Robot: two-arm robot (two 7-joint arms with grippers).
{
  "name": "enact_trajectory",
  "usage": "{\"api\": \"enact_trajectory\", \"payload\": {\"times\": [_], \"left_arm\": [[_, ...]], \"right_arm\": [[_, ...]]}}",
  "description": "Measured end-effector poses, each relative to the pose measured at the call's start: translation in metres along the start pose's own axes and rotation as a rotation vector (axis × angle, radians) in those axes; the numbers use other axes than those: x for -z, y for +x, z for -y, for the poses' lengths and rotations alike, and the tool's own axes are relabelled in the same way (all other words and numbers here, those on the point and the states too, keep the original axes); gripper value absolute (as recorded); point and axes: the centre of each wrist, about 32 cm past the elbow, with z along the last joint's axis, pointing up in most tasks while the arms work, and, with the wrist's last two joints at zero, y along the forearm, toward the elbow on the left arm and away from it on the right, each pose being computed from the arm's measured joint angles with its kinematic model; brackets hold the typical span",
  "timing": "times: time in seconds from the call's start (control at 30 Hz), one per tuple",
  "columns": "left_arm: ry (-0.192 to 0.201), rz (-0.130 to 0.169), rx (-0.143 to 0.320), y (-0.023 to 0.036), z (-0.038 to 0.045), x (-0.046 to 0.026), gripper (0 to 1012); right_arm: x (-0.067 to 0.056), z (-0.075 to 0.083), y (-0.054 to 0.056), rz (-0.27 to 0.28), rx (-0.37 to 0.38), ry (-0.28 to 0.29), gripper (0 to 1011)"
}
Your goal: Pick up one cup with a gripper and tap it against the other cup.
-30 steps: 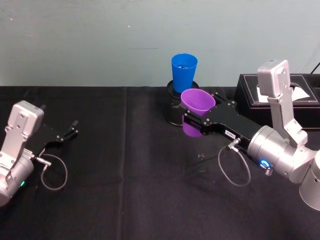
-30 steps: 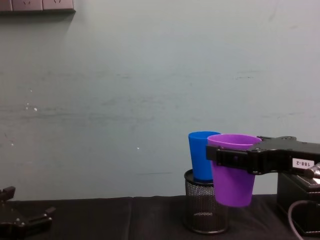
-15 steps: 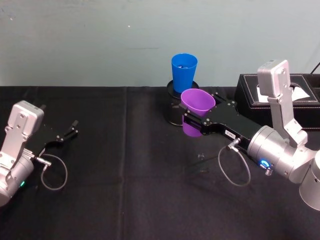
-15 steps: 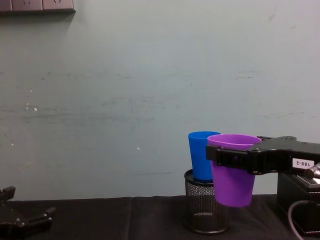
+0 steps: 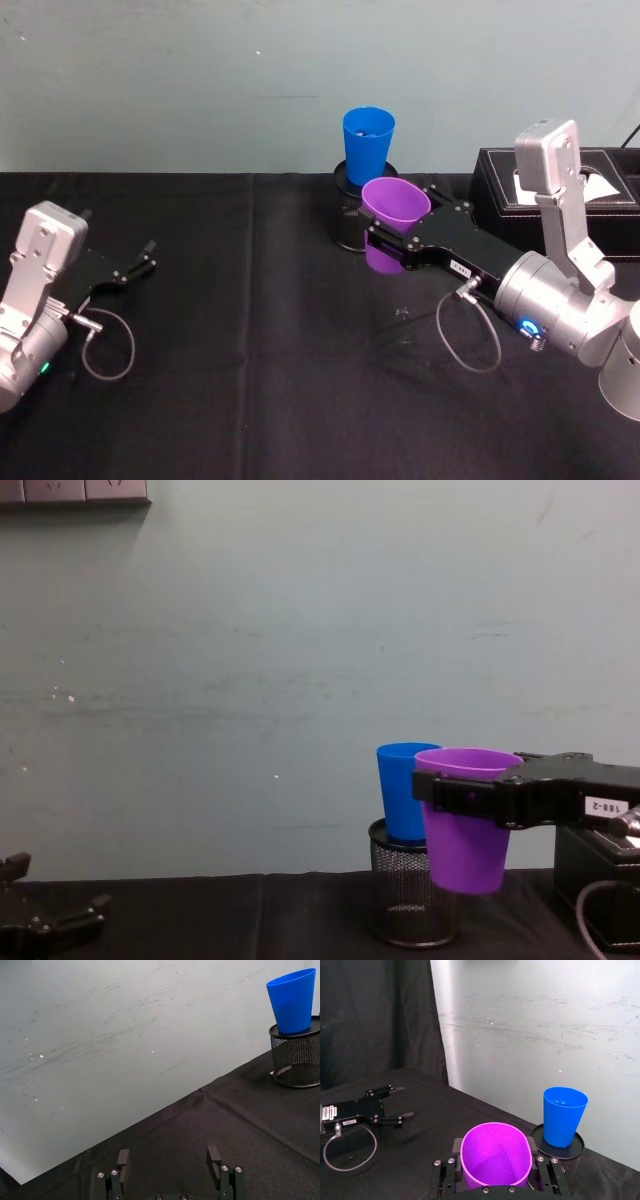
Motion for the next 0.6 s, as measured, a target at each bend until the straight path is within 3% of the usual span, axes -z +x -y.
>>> {"api": "enact_trajectory", "payload": {"times": [0.6], "left_arm": [[0.000, 0.000, 0.000, 0.0000, 0.0000, 0.0000, 1000]], "right_arm": [[0.0000, 0.0000, 0.0000, 0.000, 0.000, 0.000, 726]]}}
